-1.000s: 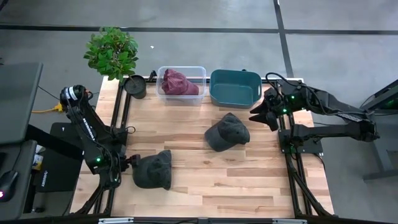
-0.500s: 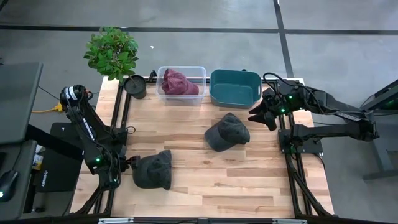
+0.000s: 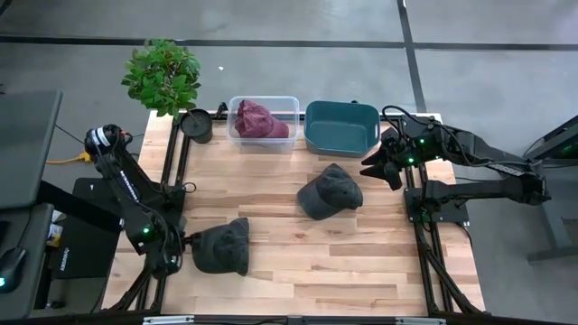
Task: Pick & Place hat
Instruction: Put the bottom black cap into the blue bin
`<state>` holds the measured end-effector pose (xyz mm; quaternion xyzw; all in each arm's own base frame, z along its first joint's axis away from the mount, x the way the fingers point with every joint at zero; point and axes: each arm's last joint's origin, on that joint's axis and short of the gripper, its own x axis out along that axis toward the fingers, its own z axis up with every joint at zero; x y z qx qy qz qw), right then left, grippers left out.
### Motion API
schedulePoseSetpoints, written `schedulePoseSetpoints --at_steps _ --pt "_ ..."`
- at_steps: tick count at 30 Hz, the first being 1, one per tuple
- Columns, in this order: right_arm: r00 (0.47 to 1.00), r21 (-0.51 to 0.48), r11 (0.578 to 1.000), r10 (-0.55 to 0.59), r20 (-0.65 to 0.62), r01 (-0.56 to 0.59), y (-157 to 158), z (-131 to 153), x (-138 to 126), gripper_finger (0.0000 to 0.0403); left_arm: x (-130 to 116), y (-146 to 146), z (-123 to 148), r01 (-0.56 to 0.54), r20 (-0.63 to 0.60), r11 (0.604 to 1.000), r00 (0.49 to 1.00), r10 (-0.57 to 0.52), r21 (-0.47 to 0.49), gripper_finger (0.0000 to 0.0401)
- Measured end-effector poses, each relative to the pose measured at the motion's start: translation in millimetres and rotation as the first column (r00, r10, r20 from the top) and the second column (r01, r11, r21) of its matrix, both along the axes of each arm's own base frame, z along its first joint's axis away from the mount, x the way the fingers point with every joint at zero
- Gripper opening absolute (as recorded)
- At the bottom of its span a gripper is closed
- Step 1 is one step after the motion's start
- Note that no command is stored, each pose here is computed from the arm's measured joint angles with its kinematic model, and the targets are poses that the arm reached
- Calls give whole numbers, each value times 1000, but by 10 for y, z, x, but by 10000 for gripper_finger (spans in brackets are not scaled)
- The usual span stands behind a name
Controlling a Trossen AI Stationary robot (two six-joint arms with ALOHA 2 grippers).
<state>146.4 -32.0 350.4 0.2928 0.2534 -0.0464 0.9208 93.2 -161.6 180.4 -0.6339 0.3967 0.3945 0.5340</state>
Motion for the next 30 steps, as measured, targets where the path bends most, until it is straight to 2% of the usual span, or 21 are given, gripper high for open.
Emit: schedulePoseSetpoints --at_steps 4,7,11,13,16,21,24,30 --pt "1000 -12 1000 7 0 -7 0 0 0 216 35 15 -1 -3 -8 1000 1000 3 -4 303" --pt "1000 -13 1000 8 1 -8 1 0 0 216 110 -55 43 -62 65 994 996 68 -93 303" --pt "1000 -18 1000 12 -2 -12 2 -3 -4 216 208 -82 15 -42 113 992 992 55 -117 303" --pt "1000 -18 1000 14 -2 -14 2 -2 -4 216 260 -72 -8 -51 99 993 993 61 -102 303" --pt "1000 -26 999 20 -2 -20 2 -4 -2 216 281 -80 -128 -41 -2 996 999 41 -85 303" --pt "1000 -22 999 28 -4 -28 6 -5 -8 216 329 -135 -171 -68 -19 990 998 66 -125 303" --pt "999 -24 999 35 -6 -35 8 -8 -9 216 355 -176 -180 -77 -5 984 997 77 -159 303" --pt "999 -29 999 41 -5 -41 8 -8 -7 216 402 -209 -216 -108 57 983 991 118 -151 303"
